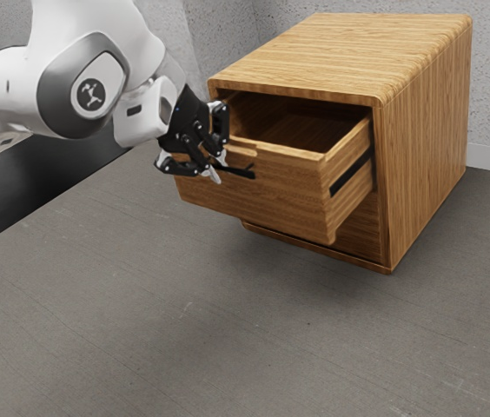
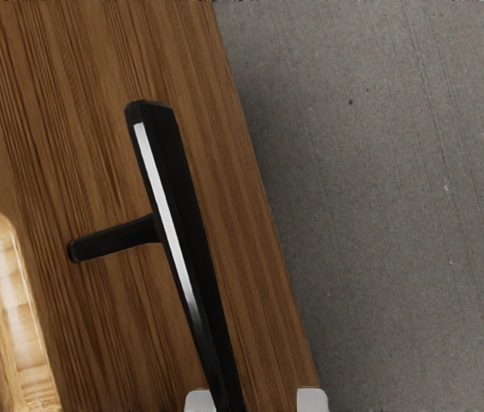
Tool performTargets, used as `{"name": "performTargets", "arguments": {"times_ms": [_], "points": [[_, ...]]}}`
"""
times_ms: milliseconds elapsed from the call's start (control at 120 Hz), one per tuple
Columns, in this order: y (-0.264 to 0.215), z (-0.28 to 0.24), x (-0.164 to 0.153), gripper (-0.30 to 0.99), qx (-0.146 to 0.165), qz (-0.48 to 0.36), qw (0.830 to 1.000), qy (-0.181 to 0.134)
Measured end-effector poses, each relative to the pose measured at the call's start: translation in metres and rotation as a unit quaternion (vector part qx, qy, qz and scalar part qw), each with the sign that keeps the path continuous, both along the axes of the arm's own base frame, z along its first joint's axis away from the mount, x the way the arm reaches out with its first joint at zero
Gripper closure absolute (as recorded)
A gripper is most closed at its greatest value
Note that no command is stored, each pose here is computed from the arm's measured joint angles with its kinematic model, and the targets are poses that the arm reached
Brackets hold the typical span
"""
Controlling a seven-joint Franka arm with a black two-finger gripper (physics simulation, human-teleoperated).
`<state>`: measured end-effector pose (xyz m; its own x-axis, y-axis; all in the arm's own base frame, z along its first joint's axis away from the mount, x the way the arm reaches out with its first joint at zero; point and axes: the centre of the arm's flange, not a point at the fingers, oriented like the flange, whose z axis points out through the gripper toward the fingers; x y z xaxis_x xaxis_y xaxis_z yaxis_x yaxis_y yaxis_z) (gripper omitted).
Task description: Pull the drawer handle with one arm to open the drawer
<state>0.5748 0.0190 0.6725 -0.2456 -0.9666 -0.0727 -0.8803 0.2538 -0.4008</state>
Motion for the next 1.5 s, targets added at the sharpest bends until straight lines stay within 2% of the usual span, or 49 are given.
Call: {"name": "performTargets", "arguments": {"times_ms": [200,575,1058,1500], "points": [[0.000,-0.004,-0.002,0.78,-0.004,0.001,1.000,-0.009],[0.002,-0.002,-0.058,0.75,-0.009,0.008,0.999,-0.030],[-0.006,-0.004,-0.106,0.78,-0.015,-0.001,0.998,-0.061],[-0.005,-0.008,-0.110,0.78,-0.018,0.000,0.998,-0.065]]}}
